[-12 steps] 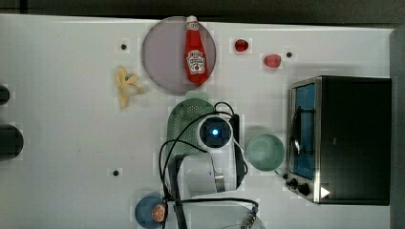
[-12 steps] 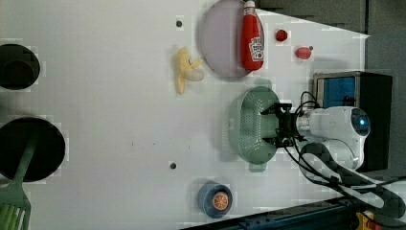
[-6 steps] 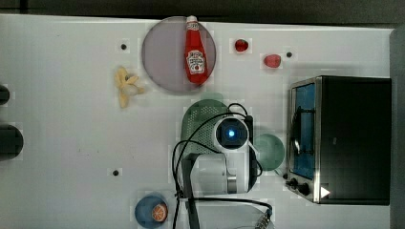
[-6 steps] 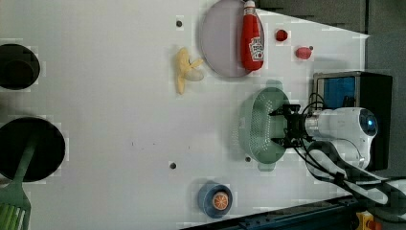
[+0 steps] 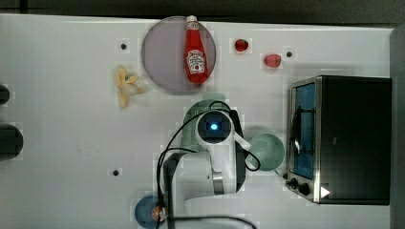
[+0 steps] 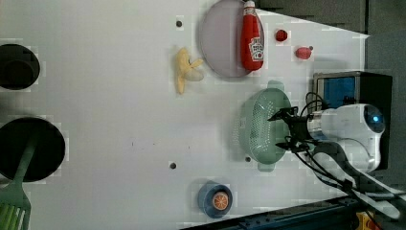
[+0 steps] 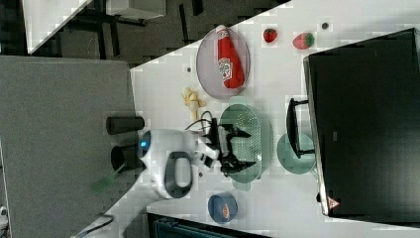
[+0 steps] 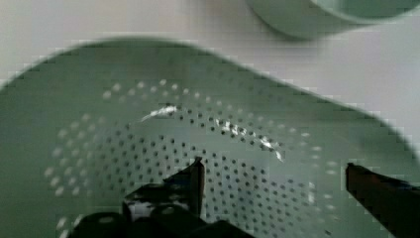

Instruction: Drag strainer left to right.

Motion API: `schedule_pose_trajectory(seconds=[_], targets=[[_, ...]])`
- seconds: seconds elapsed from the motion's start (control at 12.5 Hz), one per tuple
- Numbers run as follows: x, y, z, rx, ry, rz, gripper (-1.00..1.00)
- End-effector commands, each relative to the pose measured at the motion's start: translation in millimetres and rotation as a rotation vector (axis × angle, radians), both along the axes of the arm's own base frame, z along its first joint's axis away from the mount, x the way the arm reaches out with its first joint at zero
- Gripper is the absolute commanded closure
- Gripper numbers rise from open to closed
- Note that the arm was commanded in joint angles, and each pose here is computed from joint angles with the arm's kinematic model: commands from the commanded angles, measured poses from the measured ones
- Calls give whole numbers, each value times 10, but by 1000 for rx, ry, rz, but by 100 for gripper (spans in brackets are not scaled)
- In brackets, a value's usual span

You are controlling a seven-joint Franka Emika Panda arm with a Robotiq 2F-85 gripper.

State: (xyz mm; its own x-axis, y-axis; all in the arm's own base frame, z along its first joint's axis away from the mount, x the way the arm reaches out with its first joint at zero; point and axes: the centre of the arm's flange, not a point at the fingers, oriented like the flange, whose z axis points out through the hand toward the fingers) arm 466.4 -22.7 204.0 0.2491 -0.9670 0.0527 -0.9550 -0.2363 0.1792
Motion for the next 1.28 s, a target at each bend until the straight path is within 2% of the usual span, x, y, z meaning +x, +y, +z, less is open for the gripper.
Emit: schedule_pose_trajectory(seconds=[0.08, 0.24, 0.4, 0.48, 0.64, 0.8, 1.28], targets=[[359, -136, 1227, -45, -100, 198, -100], [353, -133, 1927, 11, -80, 220, -100], [247, -62, 2640, 146, -78, 288, -100], [175, -56, 3001, 176, -84, 341, -100], [36, -65, 3616, 137, -85, 397, -100], [-123, -44, 3949, 133, -43, 396, -100], [-143, -141, 4175, 142, -66, 422, -100]])
